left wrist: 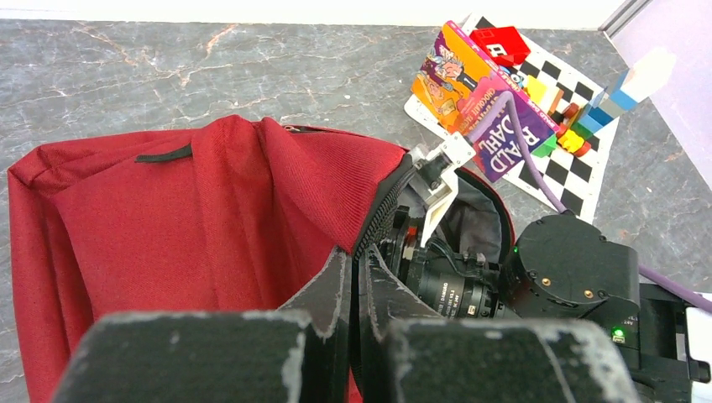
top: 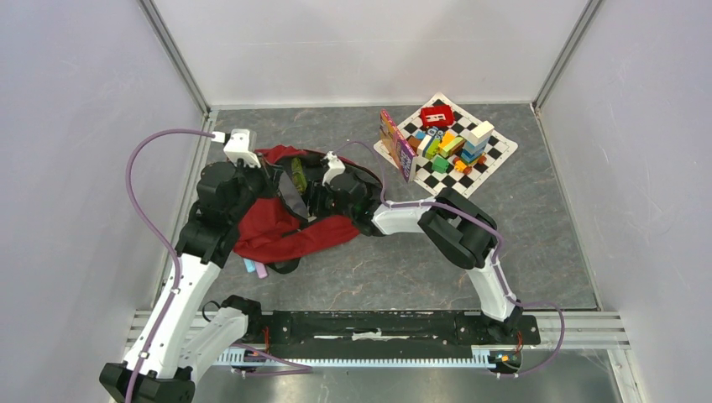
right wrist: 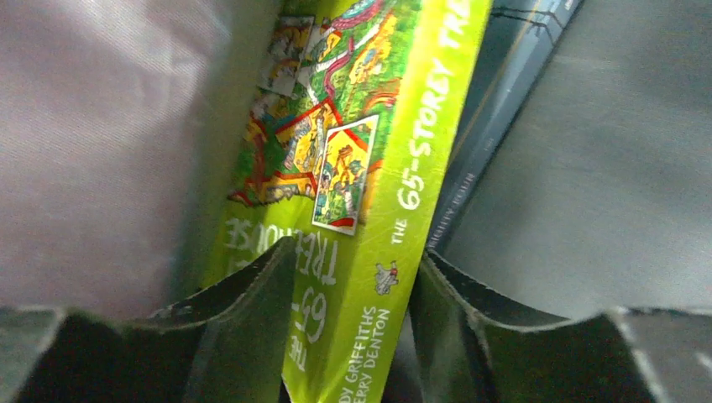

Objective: Pack the student bag
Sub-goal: Place the book in the student bag.

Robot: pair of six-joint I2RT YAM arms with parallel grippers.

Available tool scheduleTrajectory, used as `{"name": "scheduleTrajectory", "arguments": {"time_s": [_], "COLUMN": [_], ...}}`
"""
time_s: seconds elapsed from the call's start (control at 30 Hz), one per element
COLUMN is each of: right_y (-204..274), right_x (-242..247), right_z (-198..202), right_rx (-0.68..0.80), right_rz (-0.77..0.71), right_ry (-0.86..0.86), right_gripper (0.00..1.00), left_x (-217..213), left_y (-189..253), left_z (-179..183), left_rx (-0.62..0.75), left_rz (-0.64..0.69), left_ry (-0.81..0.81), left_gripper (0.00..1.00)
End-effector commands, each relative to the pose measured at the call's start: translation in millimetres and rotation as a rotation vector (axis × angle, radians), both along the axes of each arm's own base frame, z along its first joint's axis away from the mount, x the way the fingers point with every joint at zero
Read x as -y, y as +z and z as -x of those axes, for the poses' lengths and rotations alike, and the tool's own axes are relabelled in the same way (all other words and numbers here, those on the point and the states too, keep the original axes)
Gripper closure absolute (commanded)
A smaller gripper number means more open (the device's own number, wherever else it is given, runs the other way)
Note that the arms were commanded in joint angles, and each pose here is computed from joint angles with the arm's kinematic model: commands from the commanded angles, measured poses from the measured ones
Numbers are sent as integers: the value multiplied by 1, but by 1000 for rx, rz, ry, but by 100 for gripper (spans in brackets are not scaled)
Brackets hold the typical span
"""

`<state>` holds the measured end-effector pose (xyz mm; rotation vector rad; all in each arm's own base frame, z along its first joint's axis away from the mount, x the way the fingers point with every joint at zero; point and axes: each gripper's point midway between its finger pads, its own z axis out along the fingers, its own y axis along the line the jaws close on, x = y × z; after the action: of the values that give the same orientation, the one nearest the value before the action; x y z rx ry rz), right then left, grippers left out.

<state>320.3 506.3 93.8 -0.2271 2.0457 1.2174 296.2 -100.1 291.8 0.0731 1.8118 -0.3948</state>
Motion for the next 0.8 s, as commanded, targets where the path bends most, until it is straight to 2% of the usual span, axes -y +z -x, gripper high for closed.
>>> {"name": "scheduleTrajectory", "arguments": {"time_s": [0.0, 0.1, 0.17, 0.33, 0.43, 0.6, 0.77], "right_y": [26, 37, 41, 48, 29, 11, 6], "right_x": [14, 29, 38, 32, 23, 38, 48], "right_z": [-5, -6, -6, 4, 5, 3, 0], "right_rx": [168, 223, 248, 269, 215, 172, 172], "right_rz": [80, 120, 152, 123, 153, 198, 245], "right_ry": [46, 39, 36, 108, 146, 81, 59], "right_gripper": [40, 34, 33, 49, 52, 42, 38], "left_x": [1, 1, 1, 2, 3, 1, 0], "left_y": [16, 15, 15, 14, 14, 11, 14], "left_z": [5, 4, 3, -4, -10, -16, -18], "left_rx": [30, 20, 19, 6, -6, -31, -44], "left_rz": [45, 40, 40, 40, 37, 1, -8], "left_ry": [3, 5, 10, 16, 18, 31, 39], "left_gripper": [98, 98, 98, 98, 98, 98, 98]}}
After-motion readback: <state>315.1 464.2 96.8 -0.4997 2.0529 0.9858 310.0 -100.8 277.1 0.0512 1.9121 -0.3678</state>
